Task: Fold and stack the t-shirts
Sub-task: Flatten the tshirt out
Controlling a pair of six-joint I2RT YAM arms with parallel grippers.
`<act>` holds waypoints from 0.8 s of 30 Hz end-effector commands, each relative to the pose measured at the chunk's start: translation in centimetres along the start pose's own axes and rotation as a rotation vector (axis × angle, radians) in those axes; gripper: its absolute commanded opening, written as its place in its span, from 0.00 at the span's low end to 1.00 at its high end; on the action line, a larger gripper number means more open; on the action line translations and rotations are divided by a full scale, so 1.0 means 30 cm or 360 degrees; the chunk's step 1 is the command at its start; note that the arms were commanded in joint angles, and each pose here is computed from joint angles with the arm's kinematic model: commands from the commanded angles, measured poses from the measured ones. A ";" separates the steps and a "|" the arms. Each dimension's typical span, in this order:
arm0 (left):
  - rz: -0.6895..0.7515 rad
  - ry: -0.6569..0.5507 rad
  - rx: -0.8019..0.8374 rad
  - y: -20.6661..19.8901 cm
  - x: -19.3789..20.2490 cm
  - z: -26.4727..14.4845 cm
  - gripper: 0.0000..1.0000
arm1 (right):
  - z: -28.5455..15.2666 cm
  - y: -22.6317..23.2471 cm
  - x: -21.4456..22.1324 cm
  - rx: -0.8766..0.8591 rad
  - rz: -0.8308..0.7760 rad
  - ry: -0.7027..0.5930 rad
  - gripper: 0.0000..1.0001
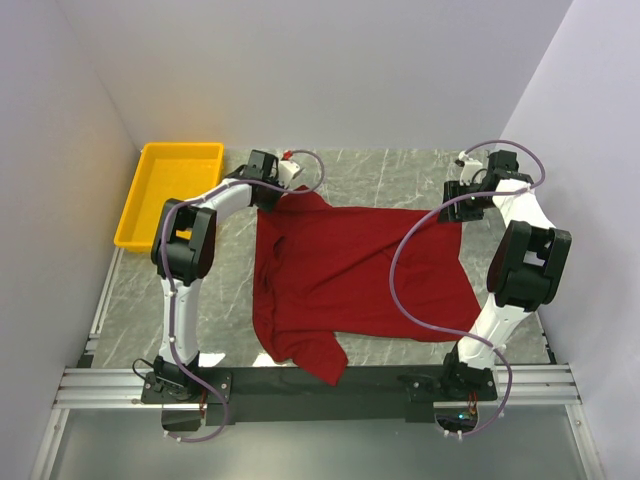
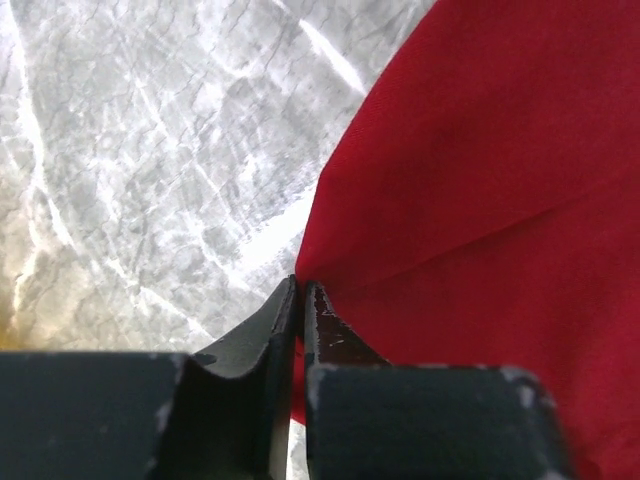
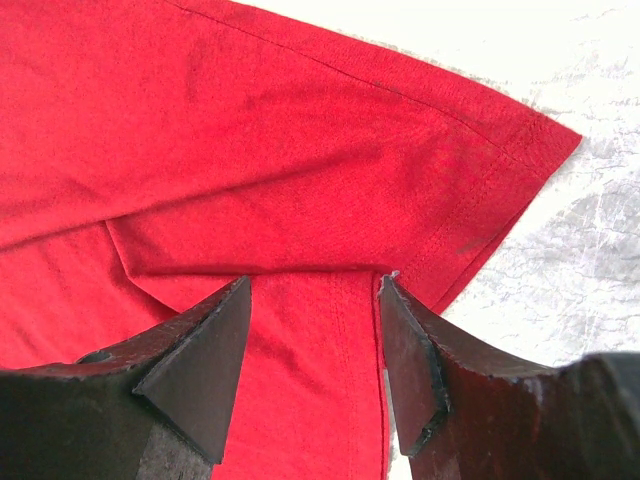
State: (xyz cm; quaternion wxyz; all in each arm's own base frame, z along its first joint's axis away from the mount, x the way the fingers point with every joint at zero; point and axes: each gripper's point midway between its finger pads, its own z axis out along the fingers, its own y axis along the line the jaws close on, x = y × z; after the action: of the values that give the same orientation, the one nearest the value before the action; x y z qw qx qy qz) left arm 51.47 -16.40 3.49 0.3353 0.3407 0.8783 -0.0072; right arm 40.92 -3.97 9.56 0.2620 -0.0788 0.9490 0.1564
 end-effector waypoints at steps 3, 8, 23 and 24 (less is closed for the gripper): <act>-0.0139 -0.0273 0.0024 0.037 -0.175 -0.124 0.05 | -0.002 -0.016 -0.026 0.0011 0.0001 -0.0034 0.62; -0.0394 -0.0331 0.0103 0.057 -0.197 -0.137 0.01 | 0.006 -0.026 -0.027 0.0023 0.0000 -0.0033 0.62; -0.0923 -0.0314 0.0293 0.096 -0.128 -0.160 0.06 | 0.039 -0.068 -0.040 0.0068 -0.0022 -0.0007 0.62; -0.0944 -0.0314 0.0303 0.099 -0.124 -0.161 0.06 | 0.040 -0.070 -0.044 0.0069 -0.0023 -0.0009 0.62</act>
State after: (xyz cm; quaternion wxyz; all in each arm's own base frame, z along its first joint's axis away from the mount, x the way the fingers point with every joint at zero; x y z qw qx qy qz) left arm 52.05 -14.90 6.06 0.3376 0.1235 0.9162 -0.1773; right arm 41.14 -4.55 7.03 0.2345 -0.0706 0.9578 0.1506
